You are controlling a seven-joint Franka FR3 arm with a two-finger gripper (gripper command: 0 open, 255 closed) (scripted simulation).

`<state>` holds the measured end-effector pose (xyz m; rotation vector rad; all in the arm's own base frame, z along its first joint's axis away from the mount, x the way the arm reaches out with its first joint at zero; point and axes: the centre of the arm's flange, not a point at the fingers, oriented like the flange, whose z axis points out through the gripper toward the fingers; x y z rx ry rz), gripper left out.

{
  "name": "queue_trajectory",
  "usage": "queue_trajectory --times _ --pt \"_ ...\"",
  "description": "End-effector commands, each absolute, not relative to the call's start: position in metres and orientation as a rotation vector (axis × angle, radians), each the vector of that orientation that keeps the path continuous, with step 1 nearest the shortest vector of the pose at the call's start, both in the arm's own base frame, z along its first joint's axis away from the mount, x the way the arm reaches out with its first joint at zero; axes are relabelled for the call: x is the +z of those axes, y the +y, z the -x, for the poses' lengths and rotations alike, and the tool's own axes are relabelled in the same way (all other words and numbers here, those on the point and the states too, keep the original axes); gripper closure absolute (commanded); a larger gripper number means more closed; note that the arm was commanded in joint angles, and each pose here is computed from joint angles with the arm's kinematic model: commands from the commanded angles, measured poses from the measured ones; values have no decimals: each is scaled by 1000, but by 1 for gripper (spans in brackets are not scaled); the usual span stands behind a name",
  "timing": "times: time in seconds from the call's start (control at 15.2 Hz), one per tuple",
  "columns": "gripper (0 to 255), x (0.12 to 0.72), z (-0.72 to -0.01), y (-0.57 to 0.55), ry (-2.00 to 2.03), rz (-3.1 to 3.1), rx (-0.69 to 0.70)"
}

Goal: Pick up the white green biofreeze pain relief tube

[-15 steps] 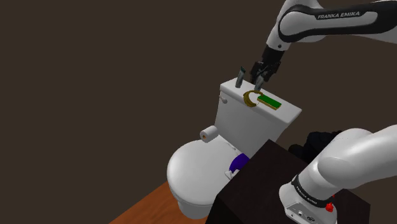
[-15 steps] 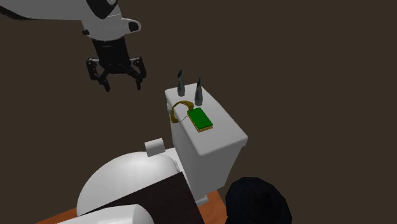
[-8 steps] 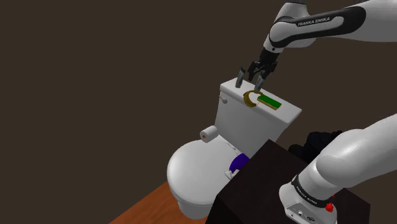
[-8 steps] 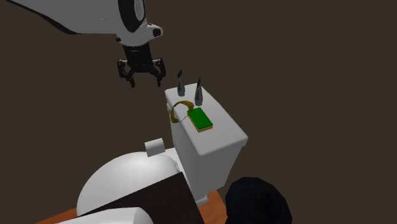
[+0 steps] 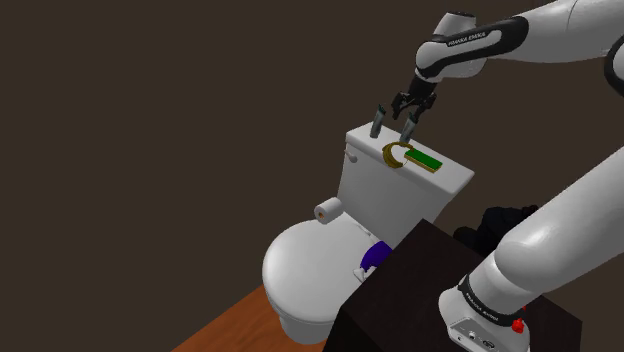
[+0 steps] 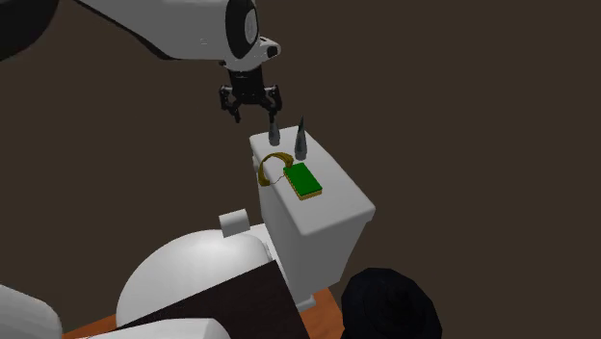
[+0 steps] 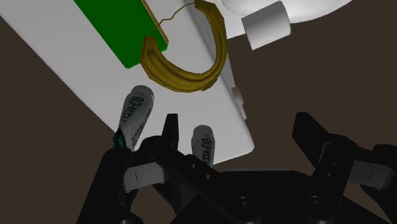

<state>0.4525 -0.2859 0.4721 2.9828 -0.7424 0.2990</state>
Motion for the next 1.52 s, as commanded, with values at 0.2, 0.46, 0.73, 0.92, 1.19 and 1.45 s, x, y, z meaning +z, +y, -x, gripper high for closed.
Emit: queue_trajectory --times 0.2,0.46,0.73,0.92,1.19,1.45 --pt "0 455 -469 -341 -850 -2912 358" --pt "0 447 -478 -386 -933 -2854 403" --pt "0 441 -485 -429 -1009 -2795 444" --pt "0 425 -485 -429 -1009 -2795 444" --pt "0 404 -485 -429 -1009 -2795 444" --pt "255 400 -485 -429 -1009 -2795 444"
